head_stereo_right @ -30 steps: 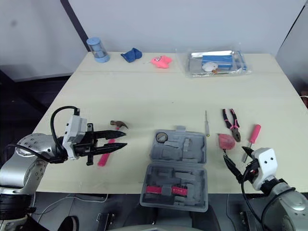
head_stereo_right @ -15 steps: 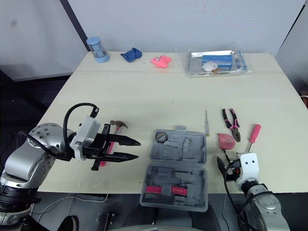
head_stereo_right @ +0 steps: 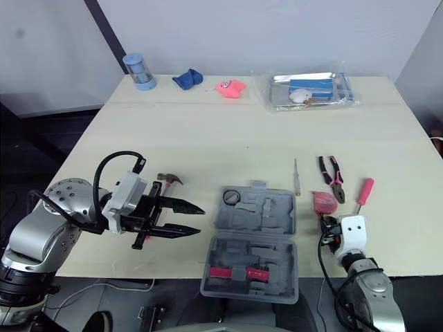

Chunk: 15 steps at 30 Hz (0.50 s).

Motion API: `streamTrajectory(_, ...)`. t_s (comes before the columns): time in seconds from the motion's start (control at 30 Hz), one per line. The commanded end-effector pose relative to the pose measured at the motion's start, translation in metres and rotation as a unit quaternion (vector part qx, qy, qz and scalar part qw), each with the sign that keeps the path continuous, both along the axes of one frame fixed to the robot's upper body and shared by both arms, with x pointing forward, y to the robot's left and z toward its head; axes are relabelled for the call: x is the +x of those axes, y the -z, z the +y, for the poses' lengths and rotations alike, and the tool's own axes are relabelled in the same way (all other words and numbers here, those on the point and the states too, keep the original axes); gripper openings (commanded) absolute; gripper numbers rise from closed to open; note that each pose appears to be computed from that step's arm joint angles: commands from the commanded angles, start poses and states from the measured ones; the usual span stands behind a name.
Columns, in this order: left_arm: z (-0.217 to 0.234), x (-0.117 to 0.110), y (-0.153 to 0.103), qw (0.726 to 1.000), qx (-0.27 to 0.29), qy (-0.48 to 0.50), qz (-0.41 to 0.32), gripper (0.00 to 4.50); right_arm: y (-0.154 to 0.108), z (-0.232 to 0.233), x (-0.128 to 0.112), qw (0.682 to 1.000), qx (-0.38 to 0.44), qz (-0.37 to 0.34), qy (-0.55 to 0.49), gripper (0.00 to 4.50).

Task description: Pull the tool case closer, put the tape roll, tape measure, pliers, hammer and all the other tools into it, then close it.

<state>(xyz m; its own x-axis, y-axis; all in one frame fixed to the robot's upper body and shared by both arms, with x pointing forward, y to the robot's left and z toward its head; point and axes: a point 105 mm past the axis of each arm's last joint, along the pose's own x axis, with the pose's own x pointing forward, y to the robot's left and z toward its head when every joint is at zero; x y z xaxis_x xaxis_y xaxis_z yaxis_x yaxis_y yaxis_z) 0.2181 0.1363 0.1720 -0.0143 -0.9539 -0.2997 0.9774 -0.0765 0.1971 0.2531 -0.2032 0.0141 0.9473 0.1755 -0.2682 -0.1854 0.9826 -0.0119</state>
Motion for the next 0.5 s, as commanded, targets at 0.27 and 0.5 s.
streamTrajectory(0.27, -0.001, -0.004, -0.003, 1.000, -0.008, 0.007, -0.007, 1.69, 0.009, 0.007, -0.020, 0.999, -0.014, 0.017, -0.035, 0.11)
streamTrajectory(0.5, -0.003, -0.007, -0.004, 1.000, -0.012, 0.015, -0.004, 1.69, 0.010, 0.021, -0.047, 0.995, -0.024, 0.035, -0.090, 0.11)
